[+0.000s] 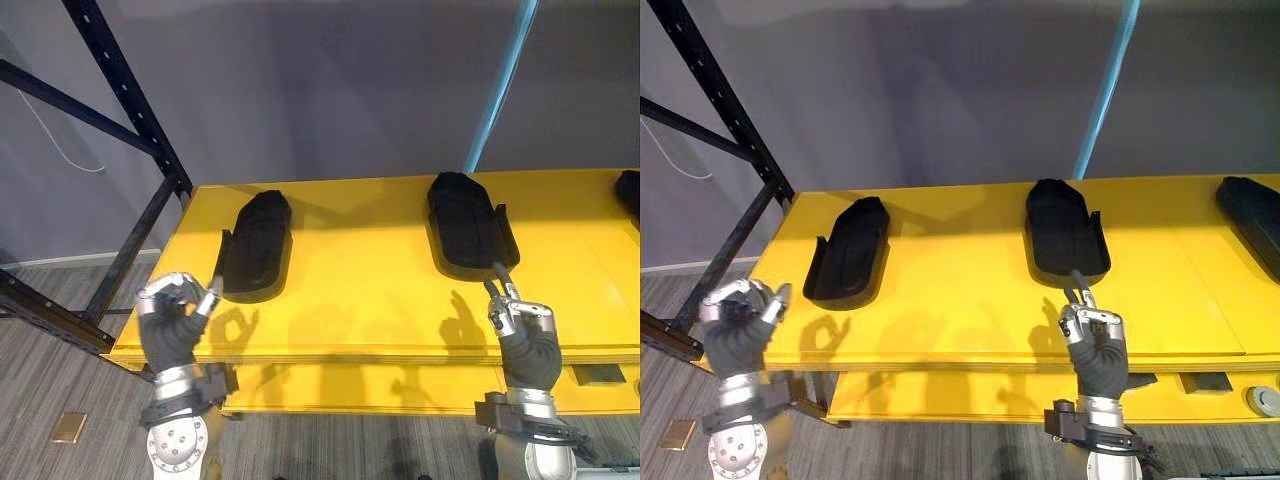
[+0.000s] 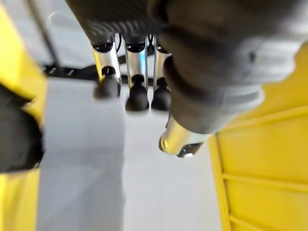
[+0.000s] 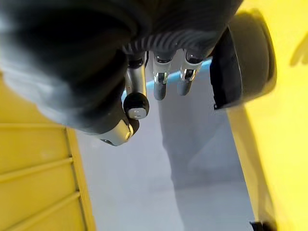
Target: Walk over and take plastic housings, then place them on the shelf
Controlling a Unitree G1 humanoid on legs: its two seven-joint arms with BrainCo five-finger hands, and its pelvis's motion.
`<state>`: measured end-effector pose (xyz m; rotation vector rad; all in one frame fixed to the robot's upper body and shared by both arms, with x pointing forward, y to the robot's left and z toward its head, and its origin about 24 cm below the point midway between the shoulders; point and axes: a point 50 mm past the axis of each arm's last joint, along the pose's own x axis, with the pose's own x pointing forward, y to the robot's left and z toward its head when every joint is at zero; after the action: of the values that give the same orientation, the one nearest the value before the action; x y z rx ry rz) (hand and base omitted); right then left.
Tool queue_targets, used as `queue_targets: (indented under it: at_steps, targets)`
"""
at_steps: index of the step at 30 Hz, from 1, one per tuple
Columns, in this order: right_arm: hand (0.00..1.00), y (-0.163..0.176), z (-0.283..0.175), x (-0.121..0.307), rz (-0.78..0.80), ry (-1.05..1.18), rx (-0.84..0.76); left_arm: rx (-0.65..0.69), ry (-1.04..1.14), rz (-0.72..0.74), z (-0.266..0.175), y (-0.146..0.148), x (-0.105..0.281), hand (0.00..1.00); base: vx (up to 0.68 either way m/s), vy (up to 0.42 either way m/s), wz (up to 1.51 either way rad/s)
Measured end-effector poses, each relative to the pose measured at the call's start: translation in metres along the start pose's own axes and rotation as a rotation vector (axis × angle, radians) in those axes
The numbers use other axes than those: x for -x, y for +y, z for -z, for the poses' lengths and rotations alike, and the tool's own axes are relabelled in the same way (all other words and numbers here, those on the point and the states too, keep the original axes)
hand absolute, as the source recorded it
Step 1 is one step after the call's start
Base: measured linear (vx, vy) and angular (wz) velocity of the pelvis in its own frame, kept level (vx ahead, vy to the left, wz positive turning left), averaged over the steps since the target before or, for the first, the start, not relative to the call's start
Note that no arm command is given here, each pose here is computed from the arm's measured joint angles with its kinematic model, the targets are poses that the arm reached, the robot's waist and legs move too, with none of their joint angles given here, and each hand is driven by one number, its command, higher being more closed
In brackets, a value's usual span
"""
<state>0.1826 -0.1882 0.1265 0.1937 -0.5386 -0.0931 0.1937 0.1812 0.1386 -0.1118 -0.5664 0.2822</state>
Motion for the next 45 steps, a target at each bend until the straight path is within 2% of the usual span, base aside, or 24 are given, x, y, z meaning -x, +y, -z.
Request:
queue_targets:
  at_steps: [7,14,23,31,32,34,36,39,42,45]
  targets:
    - [0.0,-0.002,0.006,0.001,0.011,0.023,-0.001,-0.037,0.16,0.004,0.036,0.005,0.005,1.0,0.01,0.004,-0.01]
    - [0.0,0.0,0.005,-0.005,0.02,-0.001,-0.032,-0.121,0.205,-0.103,0.064,0.029,-0.03,1.0,0.0,0.027,-0.1]
    - [0.0,-0.002,0.006,-0.005,0.038,-0.003,-0.086,-0.175,0.139,-0.15,0.061,0.038,-0.075,1.0,-0.01,0.02,-0.07]
    - [0.0,0.005,0.01,-0.002,0.017,0.023,-0.127,-0.127,0.139,-0.16,0.062,0.036,-0.091,1.0,-0.03,0.021,-0.01]
    - [0.0,0.005,0.01,-0.002,0.016,0.024,-0.13,-0.121,0.139,-0.163,0.062,0.035,-0.091,0.0,-0.04,0.033,0.0]
    - [0.0,0.007,0.01,-0.003,0.012,0.023,-0.135,-0.093,0.126,-0.178,0.057,0.034,-0.085,0.0,-0.04,0.039,0.0]
    - [0.0,0.007,0.011,-0.002,0.014,0.024,-0.135,-0.046,0.088,-0.187,0.043,0.029,-0.062,0.0,-0.01,0.032,0.0]
    - [0.0,0.007,0.011,-0.003,0.022,0.022,-0.12,0.017,0.084,-0.228,0.02,0.024,-0.008,0.0,0.02,0.029,0.05]
    - [0.0,0.004,0.009,-0.003,0.032,0.017,-0.09,-0.019,0.082,-0.213,0.006,0.027,0.014,0.0,-0.01,0.024,0.22]
    - [0.0,0.001,0.009,-0.003,0.044,0.015,-0.076,-0.049,0.041,-0.216,-0.003,0.029,0.018,0.0,-0.06,0.042,0.36]
